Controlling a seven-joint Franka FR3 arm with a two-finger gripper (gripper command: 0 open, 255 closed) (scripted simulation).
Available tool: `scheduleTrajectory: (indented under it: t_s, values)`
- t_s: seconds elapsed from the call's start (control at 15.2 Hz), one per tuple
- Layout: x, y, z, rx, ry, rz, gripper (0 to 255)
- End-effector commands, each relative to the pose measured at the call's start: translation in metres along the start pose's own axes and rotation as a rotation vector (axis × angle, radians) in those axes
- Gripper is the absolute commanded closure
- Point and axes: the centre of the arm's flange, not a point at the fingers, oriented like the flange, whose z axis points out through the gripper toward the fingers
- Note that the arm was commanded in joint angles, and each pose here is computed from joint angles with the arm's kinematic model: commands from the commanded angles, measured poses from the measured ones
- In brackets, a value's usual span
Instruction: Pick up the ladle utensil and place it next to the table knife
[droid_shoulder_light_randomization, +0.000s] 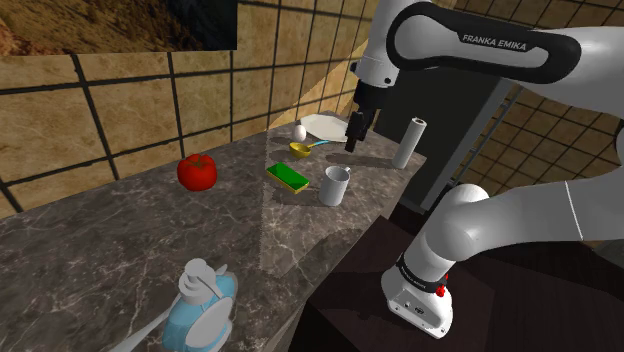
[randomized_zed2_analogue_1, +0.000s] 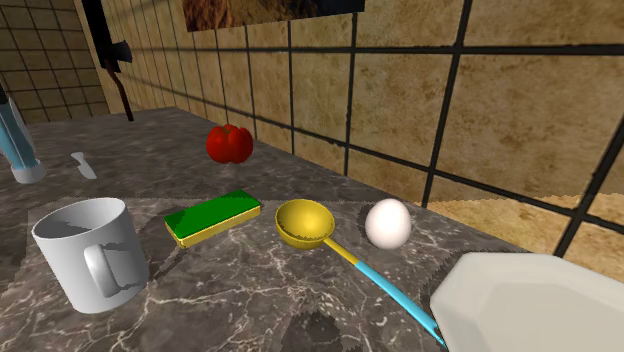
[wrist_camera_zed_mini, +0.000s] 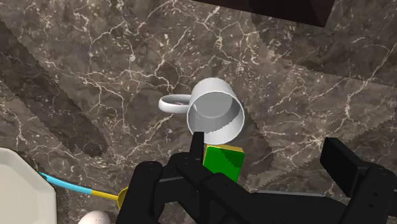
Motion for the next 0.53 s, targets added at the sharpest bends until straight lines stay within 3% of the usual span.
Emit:
scheduleTrajectory:
  t_s: [0.0,0.46]
  values:
    - [0.000,0.000,0.000,0.000,0.000,0.000,0]
    - [0.011,0.076,0.043,-0.031,0.035,-0.329,0]
